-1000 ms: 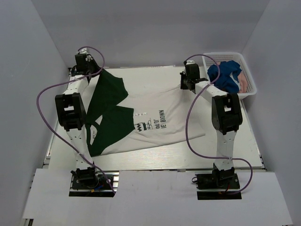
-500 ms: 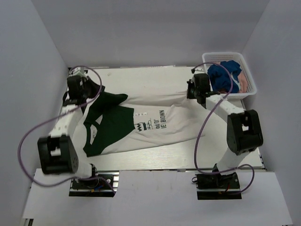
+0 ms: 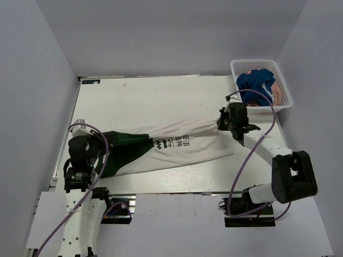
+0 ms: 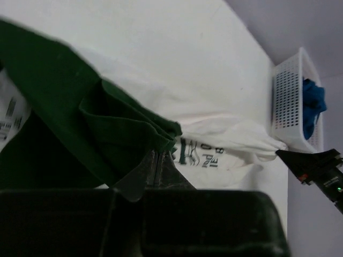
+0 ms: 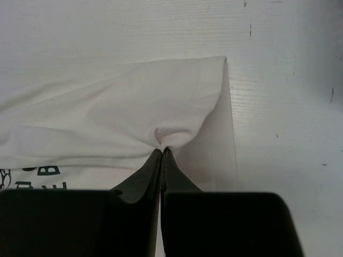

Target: Fold and stack the t-shirts

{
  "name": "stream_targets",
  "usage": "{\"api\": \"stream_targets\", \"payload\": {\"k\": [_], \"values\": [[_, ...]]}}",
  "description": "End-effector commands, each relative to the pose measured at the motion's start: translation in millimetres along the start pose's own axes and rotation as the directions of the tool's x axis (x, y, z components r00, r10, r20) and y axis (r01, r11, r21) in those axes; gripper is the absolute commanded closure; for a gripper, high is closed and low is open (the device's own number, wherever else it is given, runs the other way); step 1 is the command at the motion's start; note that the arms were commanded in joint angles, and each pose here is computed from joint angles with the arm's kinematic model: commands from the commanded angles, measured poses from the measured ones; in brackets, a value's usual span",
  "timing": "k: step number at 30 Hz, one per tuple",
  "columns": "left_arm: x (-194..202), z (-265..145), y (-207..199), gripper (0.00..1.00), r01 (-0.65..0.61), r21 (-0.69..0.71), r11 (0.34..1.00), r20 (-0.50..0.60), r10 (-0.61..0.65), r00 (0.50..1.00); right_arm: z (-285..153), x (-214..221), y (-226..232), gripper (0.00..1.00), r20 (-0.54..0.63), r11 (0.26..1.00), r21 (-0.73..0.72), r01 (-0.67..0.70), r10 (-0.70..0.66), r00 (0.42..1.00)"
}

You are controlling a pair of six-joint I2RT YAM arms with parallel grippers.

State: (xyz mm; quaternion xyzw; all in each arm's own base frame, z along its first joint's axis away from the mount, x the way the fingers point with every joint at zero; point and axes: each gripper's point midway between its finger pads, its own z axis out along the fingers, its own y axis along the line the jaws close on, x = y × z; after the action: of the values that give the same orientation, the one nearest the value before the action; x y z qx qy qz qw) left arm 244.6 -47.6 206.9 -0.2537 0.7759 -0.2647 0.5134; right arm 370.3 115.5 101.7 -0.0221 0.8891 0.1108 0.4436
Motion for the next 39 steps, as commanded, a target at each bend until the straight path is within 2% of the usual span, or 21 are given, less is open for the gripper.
{"api": "stream_targets", "payload": {"k": [1,5,6,7,8,9,10,11,12,15,20,22,24,26,29,30,32,35,36,38,39], "values": [[52,-14,48,1.00,0.097,-0.201,0.975,-0.131,-0.125,0.984,-13,-8,4,1.00,0.058,0.999,-0.015,-0.051,0.052,0.997],[77,-18,52,1.00,0.183,-0.224,0.957,-0.206,-0.230,0.951,-21,25,1,1.00,0.015,0.994,-0.020,-0.111,0.111,0.994],[77,-19,52,1.00,0.195,-0.240,0.951,-0.213,-0.248,0.945,-26,21,-1,0.96,0.034,0.992,-0.010,-0.126,0.126,0.991],[82,-25,59,0.93,0.192,-0.296,0.936,-0.231,-0.266,0.936,-28,34,-4,0.93,0.001,0.990,0.008,-0.141,0.141,0.990],[78,-28,58,0.91,0.188,-0.329,0.925,-0.235,-0.273,0.933,-31,39,-8,0.92,-0.002,0.988,0.030,-0.149,0.149,0.989],[76,-32,60,0.86,0.183,-0.361,0.915,-0.235,-0.279,0.931,-33,45,-13,0.87,-0.011,0.986,0.056,-0.158,0.159,0.987],[77,-40,70,0.75,0.166,-0.434,0.886,-0.231,-0.288,0.929,-38,60,-18,0.75,-0.061,0.982,0.089,-0.165,0.171,0.983],[68,-43,65,0.33,0.163,-0.442,0.882,-0.218,-0.282,0.935,-39,63,-20,0.23,-0.070,0.980,0.099,-0.172,0.179,0.981],[63,-44,69,0.01,0.153,-0.475,0.867,-0.208,-0.279,0.938,-41,68,-22,0.10,-0.088,0.980,0.115,-0.164,0.175,0.981],[54,-46,61,0.00,0.126,-0.480,0.868,-0.229,-0.263,0.937,-50,52,-18,0.10,-0.068,0.985,0.098,-0.142,0.149,0.987],[49,-15,55,0.00,0.119,-0.405,0.907,-0.241,-0.231,0.943,-67,9,15,0.10,0.045,0.992,-0.088,-0.092,0.096,0.994],[51,-4,54,0.00,0.115,-0.386,0.915,-0.266,-0.230,0.936,-72,2,39,0.10,0.058,0.974,-0.216,-0.074,0.088,0.994],[63,7,68,0.00,0.078,-0.434,0.898,-0.326,-0.237,0.915,-70,-1,53,0.10,0.068,0.959,-0.283,-0.031,0.052,0.996],[66,13,74,0.00,0.048,-0.466,0.884,-0.361,-0.240,0.901,-68,-5,63,0.10,0.081,0.945,-0.326,0.004,0.023,0.996],[71,37,76,0.00,0.040,-0.449,0.892,-0.406,-0.244,0.881,-47,5,73,0.10,0.023,0.934,-0.357,0.010,-0.001,1.000],[68,49,69,0.00,0.058,-0.403,0.913,-0.406,-0.235,0.883,-44,1,77,0.10,0.025,0.931,-0.366,0.010,-0.001,1.000],[79,60,81,0.00,0.052,-0.434,0.899,-0.431,-0.258,0.865,-34,-6,84,0.10,0.017,0.927,-0.374,0.010,-0.004,1.000],[87,75,93,0.00,0.057,-0.463,0.885,-0.443,-0.287,0.849,-10,8,78,0.10,-0.066,0.948,-0.319,-0.009,-0.012,0.998],[98,81,104,0.00,0.048,-0.496,0.867,-0.466,-0.313,0.828,4,26,72,0.10,-0.130,0.956,-0.291,-0.032,-0.006,0.992],[99,94,112,0.00,0.036,-0.518,0.854,-0.466,-0.318,0.826,12,33,62,0.10,-0.165,0.970,-0.237,-0.051,0.012,0.986],[102,98,118,0.00,0.033,-0.545,0.838,-0.467,-0.336,0.818,23,38,43,0.10,-0.172,0.989,-0.138,-0.052,0.027,0.985]]}}
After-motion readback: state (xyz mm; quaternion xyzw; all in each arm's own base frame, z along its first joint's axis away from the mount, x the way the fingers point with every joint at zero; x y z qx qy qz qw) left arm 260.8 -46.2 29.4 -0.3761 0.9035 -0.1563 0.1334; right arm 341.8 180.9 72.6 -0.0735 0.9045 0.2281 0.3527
